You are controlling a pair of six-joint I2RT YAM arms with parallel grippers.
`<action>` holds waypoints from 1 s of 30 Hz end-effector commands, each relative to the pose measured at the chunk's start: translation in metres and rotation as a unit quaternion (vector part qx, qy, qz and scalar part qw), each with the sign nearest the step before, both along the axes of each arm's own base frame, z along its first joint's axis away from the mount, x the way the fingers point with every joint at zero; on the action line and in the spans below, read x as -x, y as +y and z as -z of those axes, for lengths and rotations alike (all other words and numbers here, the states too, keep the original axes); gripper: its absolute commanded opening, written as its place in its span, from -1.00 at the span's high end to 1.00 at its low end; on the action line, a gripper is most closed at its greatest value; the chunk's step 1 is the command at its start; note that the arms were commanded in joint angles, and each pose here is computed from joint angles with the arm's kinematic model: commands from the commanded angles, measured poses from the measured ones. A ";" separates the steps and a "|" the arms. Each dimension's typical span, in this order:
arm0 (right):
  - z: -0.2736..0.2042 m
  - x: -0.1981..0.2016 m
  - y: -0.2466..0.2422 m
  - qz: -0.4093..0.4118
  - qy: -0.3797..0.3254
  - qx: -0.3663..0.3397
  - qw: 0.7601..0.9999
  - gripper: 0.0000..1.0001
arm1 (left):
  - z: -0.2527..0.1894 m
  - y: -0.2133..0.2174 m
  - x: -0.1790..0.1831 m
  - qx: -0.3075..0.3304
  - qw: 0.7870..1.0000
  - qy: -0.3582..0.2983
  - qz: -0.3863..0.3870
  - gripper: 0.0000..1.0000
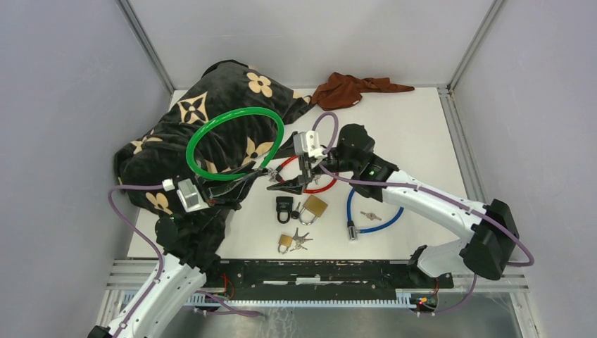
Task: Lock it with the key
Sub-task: Lock the lock.
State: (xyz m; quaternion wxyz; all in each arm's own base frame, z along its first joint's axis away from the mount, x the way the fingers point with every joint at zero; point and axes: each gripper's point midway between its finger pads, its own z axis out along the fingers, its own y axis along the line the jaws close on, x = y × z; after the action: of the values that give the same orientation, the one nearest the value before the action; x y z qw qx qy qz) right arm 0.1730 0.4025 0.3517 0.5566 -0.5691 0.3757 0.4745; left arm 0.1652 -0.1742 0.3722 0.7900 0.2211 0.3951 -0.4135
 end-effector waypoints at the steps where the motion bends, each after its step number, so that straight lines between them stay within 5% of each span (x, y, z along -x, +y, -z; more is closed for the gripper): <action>1: -0.001 0.004 0.010 -0.028 -0.006 -0.007 1.000 -0.39 | -0.030 0.012 0.010 0.021 0.998 -0.062 -0.026 0.97; 11: 0.004 0.002 0.017 -0.030 -0.002 -0.003 1.000 0.30 | -0.028 0.012 0.010 0.020 0.998 -0.057 -0.026 0.97; 18: 0.009 -0.001 0.015 -0.021 -0.009 0.009 1.000 0.99 | -0.028 0.012 0.010 0.022 0.998 -0.058 -0.026 0.97; 30: 0.107 -0.050 -0.032 0.086 0.002 0.110 0.990 1.00 | -0.053 0.025 0.021 0.053 0.993 -0.098 -0.045 0.97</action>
State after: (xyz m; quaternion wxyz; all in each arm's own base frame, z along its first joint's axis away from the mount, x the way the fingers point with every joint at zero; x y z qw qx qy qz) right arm 0.1886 0.4063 0.3025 0.5464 -0.6082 0.3863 0.4269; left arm 0.1646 -0.1783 0.3644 0.7779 0.2303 0.4080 -0.4187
